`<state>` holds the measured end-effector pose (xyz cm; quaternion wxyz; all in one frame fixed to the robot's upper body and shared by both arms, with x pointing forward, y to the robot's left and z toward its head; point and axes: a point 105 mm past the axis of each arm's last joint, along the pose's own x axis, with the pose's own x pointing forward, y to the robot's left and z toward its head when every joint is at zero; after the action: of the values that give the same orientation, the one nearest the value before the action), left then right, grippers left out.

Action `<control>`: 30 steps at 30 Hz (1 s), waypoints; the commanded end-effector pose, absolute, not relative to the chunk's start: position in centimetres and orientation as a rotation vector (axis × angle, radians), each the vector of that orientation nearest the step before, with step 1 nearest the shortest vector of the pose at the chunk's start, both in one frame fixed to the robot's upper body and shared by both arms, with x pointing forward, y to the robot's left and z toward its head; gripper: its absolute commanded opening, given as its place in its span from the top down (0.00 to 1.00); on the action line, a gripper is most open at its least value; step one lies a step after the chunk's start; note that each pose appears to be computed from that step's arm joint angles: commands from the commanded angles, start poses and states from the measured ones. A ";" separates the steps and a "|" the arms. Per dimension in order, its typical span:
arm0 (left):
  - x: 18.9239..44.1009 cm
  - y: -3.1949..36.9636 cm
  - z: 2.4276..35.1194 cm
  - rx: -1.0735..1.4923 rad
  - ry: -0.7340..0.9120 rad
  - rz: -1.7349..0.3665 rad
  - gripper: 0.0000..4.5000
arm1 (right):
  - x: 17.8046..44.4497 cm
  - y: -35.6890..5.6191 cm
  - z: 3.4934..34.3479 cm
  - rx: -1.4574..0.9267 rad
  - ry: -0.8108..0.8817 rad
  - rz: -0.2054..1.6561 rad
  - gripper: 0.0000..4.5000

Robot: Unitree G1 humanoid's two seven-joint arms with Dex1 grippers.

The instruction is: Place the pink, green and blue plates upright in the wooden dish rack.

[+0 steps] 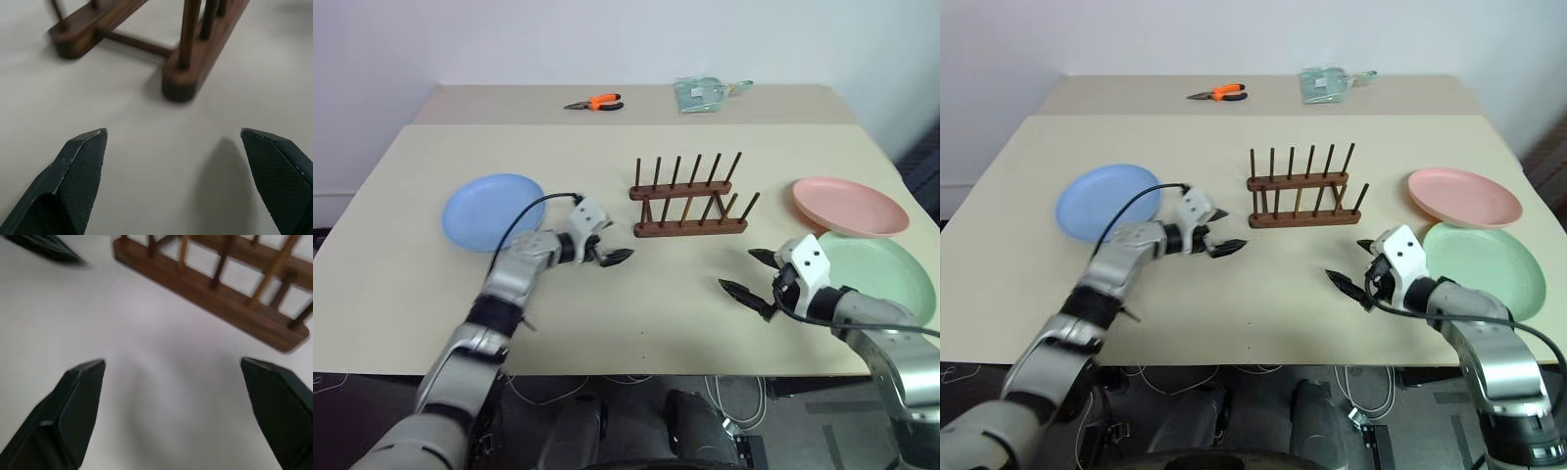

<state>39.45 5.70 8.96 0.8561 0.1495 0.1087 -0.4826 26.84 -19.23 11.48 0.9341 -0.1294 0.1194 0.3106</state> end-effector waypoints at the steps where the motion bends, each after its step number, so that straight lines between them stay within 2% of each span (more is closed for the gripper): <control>1: 40.2 4.2 8.7 0.363 0.229 -1.059 0.00 | 26.0 -17.9 12.9 -0.270 0.184 0.630 0.00; 4: 40.3 2.8 8.4 0.370 0.244 -1.100 0.00 | 25.7 -17.7 13.1 -0.271 0.169 0.603 0.00; 6: 40.2 2.3 8.3 0.365 0.239 -1.118 0.12 | 25.7 -17.8 13.2 -0.273 0.167 0.589 0.00; 7: 40.1 2.1 8.3 0.360 0.238 -1.124 0.20 | 25.6 -17.9 13.1 -0.274 0.169 0.587 0.00; 11: 39.8 1.9 8.1 0.352 0.225 -1.148 0.65 | 25.6 -18.3 13.0 -0.294 0.180 0.586 0.00; 13: 39.3 1.5 8.2 0.334 0.199 -1.186 0.82 | 25.6 -18.7 13.1 -0.306 0.184 0.593 0.00; 18: 37.7 1.4 8.5 0.317 0.148 -1.285 0.83 | 25.5 -20.1 13.4 -0.346 0.211 0.603 0.00; 21: 35.4 2.7 8.6 0.353 0.126 -1.396 0.83 | 24.8 -21.2 13.4 -0.364 0.259 0.653 0.00; 25: 33.1 4.6 8.5 0.437 0.154 -1.475 0.83 | 23.4 -21.9 12.8 -0.353 0.328 0.716 0.00; 28: 32.4 5.2 8.5 0.438 0.183 -1.495 0.83 | 22.9 -22.5 12.3 -0.364 0.364 0.720 0.00; 30: 32.6 5.6 8.3 0.446 0.205 -1.461 0.59 | 22.8 -22.8 12.2 -0.372 0.371 0.717 0.00</control>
<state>32.80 5.89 7.81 0.7188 0.1992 0.1007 -0.6584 22.65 -22.26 11.11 0.9015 -0.1592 0.1945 0.3522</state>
